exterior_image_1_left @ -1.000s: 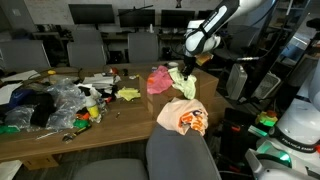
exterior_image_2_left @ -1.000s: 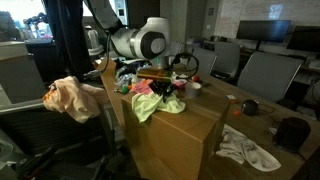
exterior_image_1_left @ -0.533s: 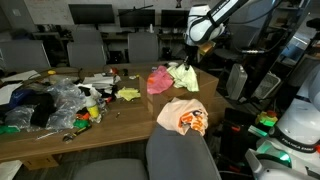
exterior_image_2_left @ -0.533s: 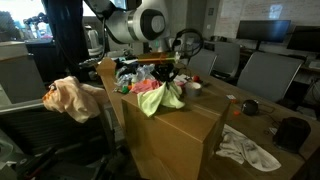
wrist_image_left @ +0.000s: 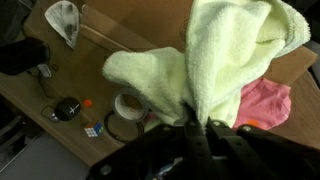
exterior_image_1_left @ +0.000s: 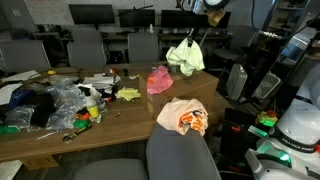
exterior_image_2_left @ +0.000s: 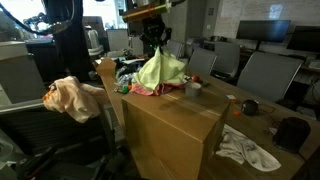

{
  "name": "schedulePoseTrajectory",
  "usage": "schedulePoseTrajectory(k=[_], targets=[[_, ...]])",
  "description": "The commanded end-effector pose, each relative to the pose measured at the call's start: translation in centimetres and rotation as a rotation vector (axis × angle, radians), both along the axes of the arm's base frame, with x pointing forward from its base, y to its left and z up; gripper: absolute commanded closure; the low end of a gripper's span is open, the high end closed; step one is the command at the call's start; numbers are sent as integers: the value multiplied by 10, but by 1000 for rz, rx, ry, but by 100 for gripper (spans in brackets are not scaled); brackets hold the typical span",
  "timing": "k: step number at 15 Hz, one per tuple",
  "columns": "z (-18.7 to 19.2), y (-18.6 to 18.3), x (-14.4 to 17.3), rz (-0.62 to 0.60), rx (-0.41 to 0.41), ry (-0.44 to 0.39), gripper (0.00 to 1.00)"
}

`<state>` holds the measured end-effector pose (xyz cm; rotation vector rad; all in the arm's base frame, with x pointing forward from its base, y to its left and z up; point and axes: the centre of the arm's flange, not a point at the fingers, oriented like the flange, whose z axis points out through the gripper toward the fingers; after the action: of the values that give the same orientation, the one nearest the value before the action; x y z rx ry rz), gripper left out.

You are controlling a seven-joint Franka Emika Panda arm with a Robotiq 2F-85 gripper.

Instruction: Hang the peach and yellow shirts on the back of the chair

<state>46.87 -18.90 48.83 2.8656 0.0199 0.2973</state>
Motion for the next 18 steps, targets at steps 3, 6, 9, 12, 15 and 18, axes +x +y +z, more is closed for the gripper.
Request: schedulePoseTrajectory(k=[3, 6, 9, 12, 15, 18], targets=[[79, 40, -12, 63, -50, -17, 96], [98, 65, -19, 126, -62, -5, 96], [108, 89, -28, 214, -66, 36, 96], [112, 112, -40, 312, -77, 85, 96], [115, 135, -51, 392, -94, 128, 96], [113, 161, -61, 472, -119, 165, 96]])
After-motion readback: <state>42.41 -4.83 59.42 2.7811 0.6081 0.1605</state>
